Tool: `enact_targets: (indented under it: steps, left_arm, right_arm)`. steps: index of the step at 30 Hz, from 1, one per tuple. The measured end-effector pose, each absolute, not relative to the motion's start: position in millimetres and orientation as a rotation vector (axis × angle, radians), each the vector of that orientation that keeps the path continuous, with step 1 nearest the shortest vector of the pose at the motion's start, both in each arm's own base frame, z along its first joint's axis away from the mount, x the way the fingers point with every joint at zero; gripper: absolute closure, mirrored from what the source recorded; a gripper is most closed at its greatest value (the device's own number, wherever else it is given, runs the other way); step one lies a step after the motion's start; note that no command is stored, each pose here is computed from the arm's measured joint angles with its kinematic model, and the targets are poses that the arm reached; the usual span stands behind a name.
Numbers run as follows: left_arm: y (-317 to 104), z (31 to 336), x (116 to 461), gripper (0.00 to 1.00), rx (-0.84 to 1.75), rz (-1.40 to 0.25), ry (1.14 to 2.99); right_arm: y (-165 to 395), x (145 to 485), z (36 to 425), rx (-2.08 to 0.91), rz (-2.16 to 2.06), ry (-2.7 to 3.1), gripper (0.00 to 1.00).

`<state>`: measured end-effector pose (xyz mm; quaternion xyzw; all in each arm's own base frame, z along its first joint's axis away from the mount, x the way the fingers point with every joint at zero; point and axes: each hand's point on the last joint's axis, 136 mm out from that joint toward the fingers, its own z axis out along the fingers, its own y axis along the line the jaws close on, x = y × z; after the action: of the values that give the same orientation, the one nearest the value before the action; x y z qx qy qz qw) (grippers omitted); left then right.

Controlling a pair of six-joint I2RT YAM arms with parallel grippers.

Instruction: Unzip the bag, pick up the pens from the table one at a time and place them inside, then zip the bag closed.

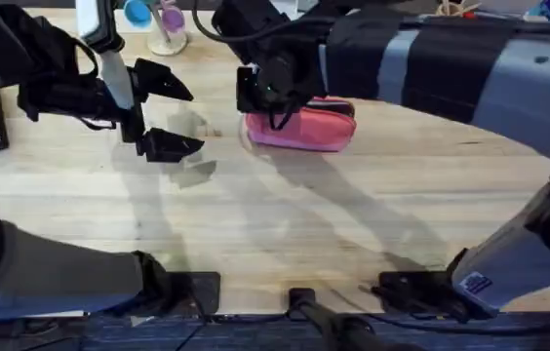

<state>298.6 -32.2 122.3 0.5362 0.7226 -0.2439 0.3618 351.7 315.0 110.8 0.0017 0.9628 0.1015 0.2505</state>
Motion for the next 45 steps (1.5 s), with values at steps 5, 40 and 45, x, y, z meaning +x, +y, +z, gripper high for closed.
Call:
enact_targets:
  steps: [5,40,45]
  left_arm:
    - [-32,122,299,0.007,1.381,-0.628,1.862]
    - [-35,127,301,0.007,1.362,-0.639,1.831]
    - [-36,131,309,0.007,1.358,-0.612,1.783]
  right_arm:
    - [315,352,111,0.005,0.274,2.621,0.967]
    - [314,345,158,-0.127,0.347,2.547,0.969]
    - [316,340,156,-0.158,0.363,2.569,0.969]
